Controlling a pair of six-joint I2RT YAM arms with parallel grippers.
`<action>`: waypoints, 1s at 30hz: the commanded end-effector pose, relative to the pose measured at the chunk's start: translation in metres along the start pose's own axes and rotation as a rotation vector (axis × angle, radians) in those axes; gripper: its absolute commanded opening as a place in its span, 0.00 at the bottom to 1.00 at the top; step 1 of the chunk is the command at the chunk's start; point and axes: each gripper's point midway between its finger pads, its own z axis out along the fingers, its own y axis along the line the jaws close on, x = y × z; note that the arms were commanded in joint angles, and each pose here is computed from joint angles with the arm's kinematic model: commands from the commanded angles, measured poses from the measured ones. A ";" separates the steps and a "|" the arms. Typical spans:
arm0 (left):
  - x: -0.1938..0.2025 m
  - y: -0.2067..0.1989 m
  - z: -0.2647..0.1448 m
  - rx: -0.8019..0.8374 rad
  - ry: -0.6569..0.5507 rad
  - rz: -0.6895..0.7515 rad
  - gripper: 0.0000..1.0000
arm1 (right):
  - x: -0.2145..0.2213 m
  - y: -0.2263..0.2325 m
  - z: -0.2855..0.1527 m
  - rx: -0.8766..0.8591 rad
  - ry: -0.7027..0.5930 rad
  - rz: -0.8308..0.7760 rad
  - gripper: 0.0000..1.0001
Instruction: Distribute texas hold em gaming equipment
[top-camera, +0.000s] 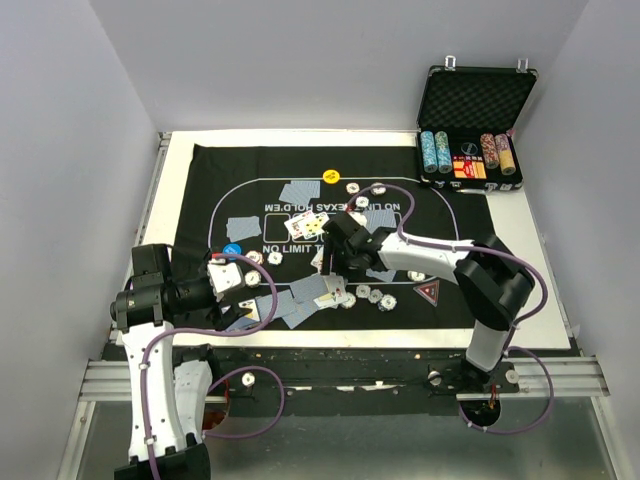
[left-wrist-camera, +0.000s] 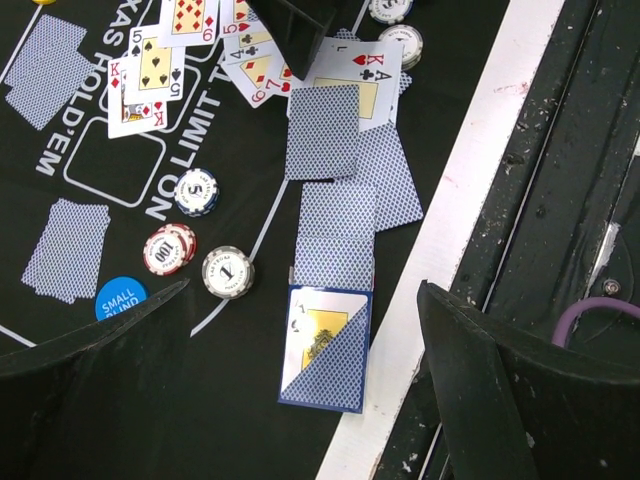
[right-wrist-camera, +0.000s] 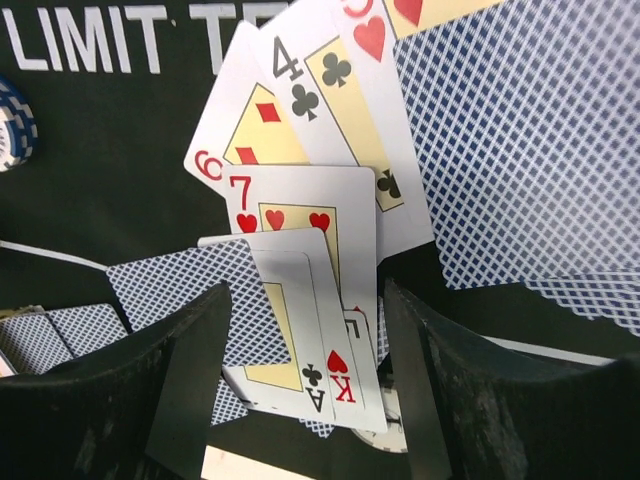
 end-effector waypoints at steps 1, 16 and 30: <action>-0.013 -0.003 -0.001 0.004 -0.060 0.012 0.99 | -0.031 0.000 -0.017 0.081 -0.086 -0.036 0.70; -0.015 -0.003 -0.002 -0.010 -0.059 0.007 0.99 | -0.043 -0.051 0.022 0.209 -0.134 0.034 0.70; -0.015 -0.005 -0.002 -0.001 -0.060 0.002 0.99 | 0.002 -0.155 -0.025 0.346 -0.151 0.233 0.70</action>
